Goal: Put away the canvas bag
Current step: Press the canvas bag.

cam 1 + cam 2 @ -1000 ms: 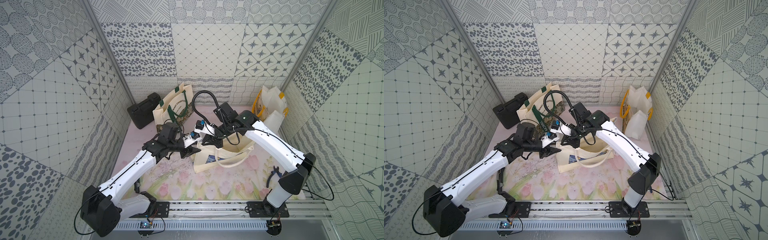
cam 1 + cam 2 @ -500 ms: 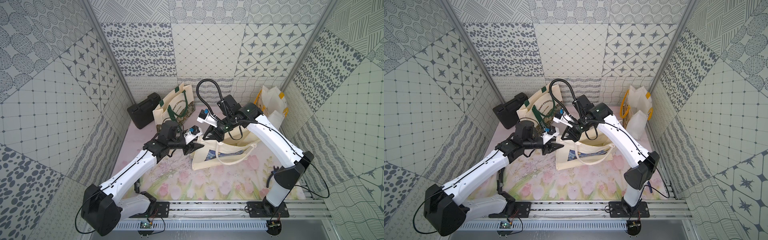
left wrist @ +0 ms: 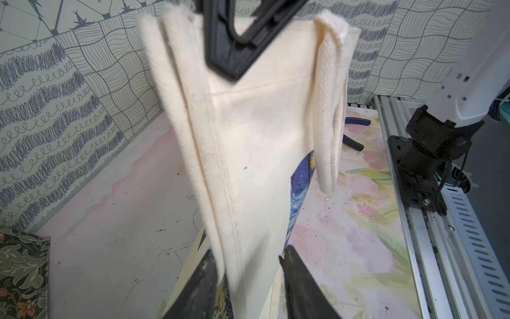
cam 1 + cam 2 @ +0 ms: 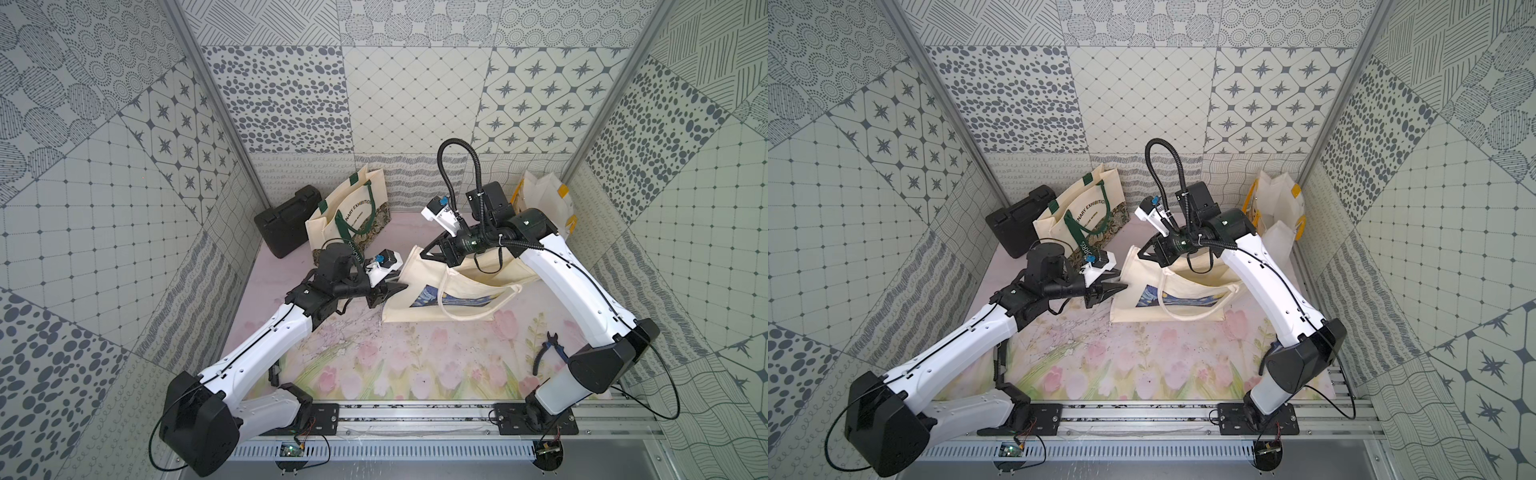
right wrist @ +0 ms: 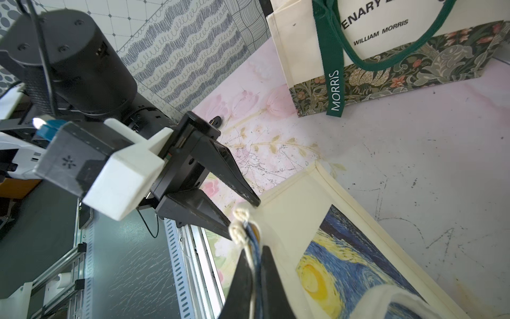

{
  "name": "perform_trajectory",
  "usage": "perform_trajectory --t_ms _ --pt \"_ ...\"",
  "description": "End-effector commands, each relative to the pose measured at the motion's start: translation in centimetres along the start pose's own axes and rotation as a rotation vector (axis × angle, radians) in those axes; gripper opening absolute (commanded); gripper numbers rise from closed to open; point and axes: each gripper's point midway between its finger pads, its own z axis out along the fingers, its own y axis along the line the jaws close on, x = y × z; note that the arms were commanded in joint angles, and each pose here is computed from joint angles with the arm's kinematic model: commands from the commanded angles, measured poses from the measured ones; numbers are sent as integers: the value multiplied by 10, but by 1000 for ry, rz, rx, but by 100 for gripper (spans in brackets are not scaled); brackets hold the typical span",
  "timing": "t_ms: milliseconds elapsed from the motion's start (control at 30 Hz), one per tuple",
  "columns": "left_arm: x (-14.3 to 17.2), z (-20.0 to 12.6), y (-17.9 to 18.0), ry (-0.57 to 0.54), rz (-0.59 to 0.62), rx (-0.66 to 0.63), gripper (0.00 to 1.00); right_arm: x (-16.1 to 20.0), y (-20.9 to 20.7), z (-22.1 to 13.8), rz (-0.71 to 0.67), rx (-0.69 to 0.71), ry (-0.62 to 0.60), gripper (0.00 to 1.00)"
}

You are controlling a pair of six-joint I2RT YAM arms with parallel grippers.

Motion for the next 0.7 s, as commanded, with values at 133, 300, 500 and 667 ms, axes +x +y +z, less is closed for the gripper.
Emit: perform_trajectory --t_ms 133,300,500,667 --pt "-8 3 0 -36 -25 23 42 -32 35 -14 -45 -183 -140 0" --pt "-5 6 1 -28 -33 22 22 -39 40 -20 -53 -205 -171 0" --pt "5 8 -7 2 -60 70 0 -48 25 -42 -42 -147 -214 0" --pt "11 8 -8 -10 -86 54 45 -57 17 -60 -44 -98 -249 0"
